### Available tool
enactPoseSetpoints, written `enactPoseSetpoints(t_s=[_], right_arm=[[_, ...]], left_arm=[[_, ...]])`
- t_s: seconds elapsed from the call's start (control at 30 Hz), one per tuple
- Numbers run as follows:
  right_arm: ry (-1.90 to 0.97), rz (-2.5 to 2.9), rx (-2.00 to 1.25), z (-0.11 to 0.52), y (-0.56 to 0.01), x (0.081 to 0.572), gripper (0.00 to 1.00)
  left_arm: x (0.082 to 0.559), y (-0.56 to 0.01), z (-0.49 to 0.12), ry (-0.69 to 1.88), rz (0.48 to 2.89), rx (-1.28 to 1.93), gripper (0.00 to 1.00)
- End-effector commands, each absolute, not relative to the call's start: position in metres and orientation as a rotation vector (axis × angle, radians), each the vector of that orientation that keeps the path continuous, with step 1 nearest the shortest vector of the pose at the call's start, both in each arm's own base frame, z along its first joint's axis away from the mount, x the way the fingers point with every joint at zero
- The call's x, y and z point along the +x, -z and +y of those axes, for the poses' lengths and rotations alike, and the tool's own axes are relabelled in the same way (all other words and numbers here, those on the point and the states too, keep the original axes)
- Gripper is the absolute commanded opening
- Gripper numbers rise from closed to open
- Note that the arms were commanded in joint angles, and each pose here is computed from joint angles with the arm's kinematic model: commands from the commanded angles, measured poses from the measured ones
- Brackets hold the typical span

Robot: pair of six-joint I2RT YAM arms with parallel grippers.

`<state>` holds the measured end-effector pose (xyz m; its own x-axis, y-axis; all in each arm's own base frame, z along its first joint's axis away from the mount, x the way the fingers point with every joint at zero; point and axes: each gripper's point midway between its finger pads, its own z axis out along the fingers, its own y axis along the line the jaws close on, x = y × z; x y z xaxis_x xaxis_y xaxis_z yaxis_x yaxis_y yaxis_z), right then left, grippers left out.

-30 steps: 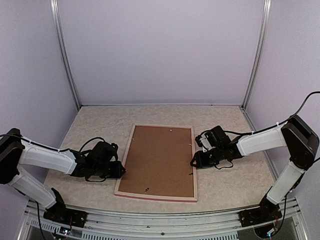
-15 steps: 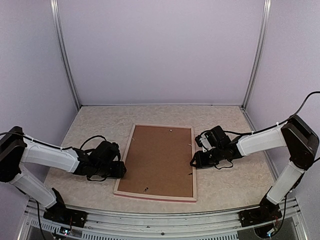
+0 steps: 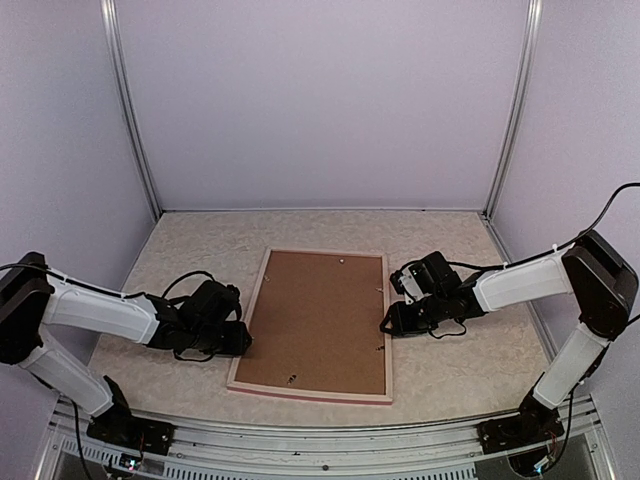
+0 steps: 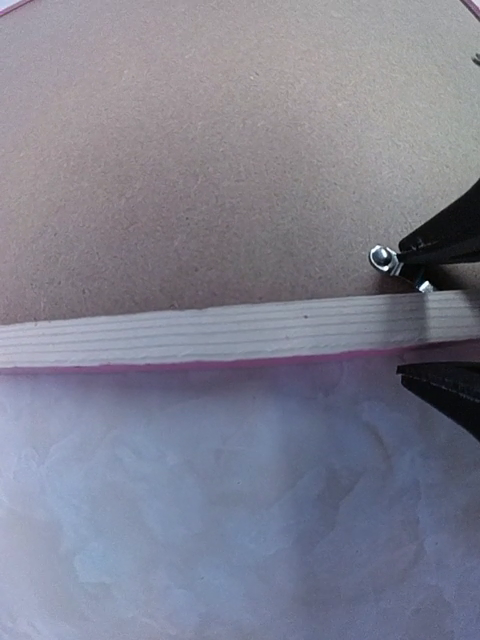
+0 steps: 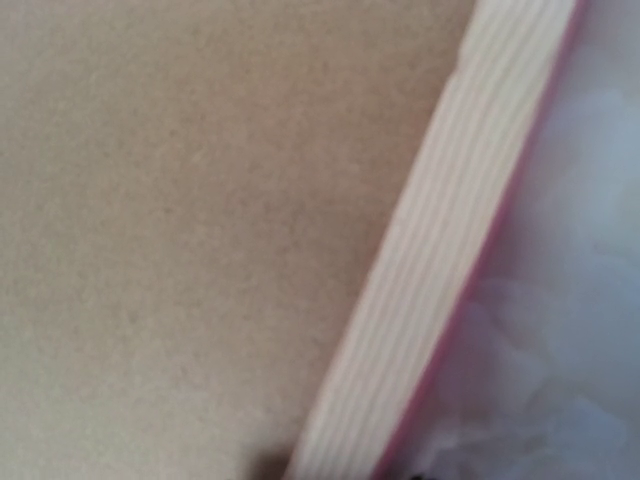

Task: Put the photo into the frame
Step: Press the fastener onto the backboard.

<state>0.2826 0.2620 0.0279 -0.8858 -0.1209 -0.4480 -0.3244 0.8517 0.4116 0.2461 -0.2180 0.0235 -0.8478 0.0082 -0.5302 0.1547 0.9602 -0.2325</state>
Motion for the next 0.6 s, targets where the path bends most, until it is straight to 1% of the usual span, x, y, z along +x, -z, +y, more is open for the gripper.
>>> enactPoseSetpoints(t_s=[0.0,0.1,0.23,0.33,0.4,0.43,0.47,0.53,0.57], right_arm=[[-0.659,2.658,-0.318,0.255,-0.017,0.276,0.37],[-0.661,2.659,-0.316,0.255,-0.018,0.276,0.37],[-0.657,2.654,-0.315,0.254,-0.02,0.276,0.37],[-0.656,2.656,-0.315,0.254,-0.019,0.276,0.37],[-0.659,2.658,-0.316,0.254,-0.018,0.275,0.37],[-0.66,2.658,-0.315,0.254,-0.018,0.276,0.37],[-0.66,2.658,-0.316,0.254,-0.018,0.276,0.37],[-0.66,2.655,-0.316,0.254,-0.019,0.276,0.37],[-0.659,2.655,-0.317,0.254,-0.019,0.276,0.37]], left_arm=[[0.235,-0.006,-0.204,0.36,2.616,0.083,0.26],[0.229,0.004,-0.203,0.369,2.645,0.058,0.2],[0.221,0.012,-0.203,0.448,2.654,-0.015,0.13],[0.218,0.011,-0.208,0.548,2.63,-0.073,0.08],[0.216,0.01,-0.21,0.592,2.619,-0.098,0.07],[0.217,0.008,-0.212,0.607,2.616,-0.1,0.08],[0.217,0.006,-0.213,0.613,2.615,-0.097,0.12],[0.221,0.0,-0.215,0.598,2.61,-0.084,0.24],[0.223,-0.004,-0.215,0.582,2.606,-0.078,0.32]])
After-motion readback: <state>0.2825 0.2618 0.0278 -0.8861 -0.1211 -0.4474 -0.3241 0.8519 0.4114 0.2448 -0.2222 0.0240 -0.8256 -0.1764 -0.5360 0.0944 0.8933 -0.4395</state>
